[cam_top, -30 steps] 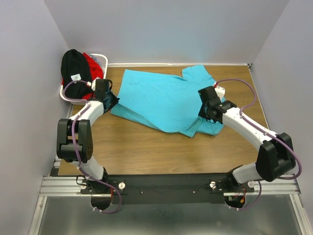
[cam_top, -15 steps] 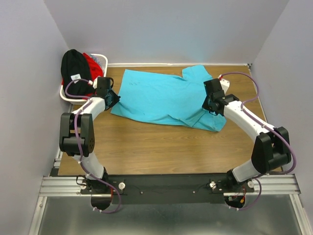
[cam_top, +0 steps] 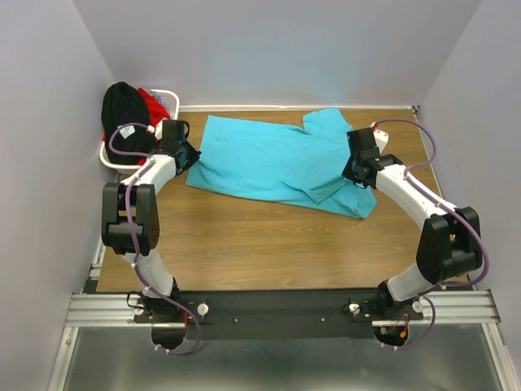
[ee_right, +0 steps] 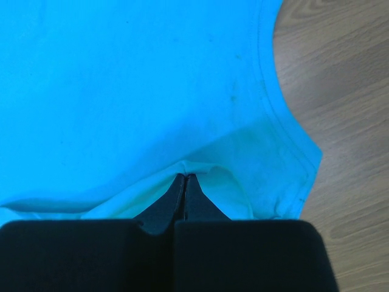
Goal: Fold and stack the t-shirts
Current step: Fold the tshirt
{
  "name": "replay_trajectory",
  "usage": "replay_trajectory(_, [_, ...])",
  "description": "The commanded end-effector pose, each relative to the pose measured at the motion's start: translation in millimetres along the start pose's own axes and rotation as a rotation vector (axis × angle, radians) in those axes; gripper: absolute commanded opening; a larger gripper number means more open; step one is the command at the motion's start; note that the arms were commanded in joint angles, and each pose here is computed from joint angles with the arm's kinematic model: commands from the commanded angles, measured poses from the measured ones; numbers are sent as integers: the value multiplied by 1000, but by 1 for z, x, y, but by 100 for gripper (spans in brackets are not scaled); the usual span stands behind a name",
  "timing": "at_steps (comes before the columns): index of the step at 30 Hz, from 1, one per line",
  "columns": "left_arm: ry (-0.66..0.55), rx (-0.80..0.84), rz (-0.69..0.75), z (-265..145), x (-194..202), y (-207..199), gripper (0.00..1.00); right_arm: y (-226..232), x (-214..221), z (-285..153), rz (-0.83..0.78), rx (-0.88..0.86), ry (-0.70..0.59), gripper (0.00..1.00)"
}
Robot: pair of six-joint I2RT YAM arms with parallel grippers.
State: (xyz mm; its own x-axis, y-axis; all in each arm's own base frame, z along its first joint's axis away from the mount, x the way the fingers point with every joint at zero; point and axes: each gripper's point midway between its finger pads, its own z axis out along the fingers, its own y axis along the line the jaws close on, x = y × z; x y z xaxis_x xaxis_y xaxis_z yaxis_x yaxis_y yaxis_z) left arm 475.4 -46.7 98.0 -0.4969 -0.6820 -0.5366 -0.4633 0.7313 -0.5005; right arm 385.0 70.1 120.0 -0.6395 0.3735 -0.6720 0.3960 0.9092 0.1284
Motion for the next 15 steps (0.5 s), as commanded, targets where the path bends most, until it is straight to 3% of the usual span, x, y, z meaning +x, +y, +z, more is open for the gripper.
replay_trajectory(1, [-19, -34, -4, 5, -7, 3, 0, -1, -18, 5, 17, -15, -29, 0])
replay_trajectory(15, [-39, -36, -15, 15, -22, 3, 0, -10, -17, 21, 30, -7, -7, 0])
